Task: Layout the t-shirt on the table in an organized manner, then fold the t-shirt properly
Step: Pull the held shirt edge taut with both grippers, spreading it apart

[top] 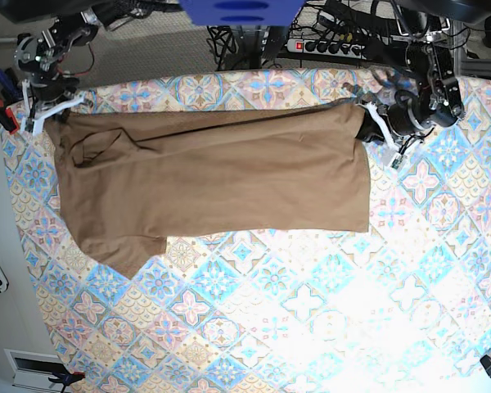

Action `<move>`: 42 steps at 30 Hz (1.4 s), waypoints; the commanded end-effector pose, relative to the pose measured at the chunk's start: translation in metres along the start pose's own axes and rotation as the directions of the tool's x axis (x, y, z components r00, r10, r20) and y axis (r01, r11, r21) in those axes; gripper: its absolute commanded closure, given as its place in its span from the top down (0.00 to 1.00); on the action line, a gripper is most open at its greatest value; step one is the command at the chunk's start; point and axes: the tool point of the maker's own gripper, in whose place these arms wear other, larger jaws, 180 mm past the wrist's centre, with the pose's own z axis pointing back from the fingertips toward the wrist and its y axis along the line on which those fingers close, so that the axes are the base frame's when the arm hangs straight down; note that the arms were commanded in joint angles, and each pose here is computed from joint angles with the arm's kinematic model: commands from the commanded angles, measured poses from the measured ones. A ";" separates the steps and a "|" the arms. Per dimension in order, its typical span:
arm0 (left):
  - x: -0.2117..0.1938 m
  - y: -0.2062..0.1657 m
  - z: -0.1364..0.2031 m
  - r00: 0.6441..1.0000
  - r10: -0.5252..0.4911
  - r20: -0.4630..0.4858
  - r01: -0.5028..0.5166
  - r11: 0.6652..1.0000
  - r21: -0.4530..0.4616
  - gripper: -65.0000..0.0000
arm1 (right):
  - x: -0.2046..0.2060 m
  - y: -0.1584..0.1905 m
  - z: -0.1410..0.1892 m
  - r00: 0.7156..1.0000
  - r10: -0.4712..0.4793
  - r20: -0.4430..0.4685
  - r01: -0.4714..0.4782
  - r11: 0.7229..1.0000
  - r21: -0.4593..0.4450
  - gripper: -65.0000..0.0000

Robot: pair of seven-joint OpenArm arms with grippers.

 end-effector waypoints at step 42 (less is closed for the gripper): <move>0.004 0.023 0.050 0.996 -0.083 -0.012 0.084 0.981 0.175 0.49 | 0.024 -0.015 0.024 0.995 0.078 0.066 -0.073 0.995 -0.068 0.50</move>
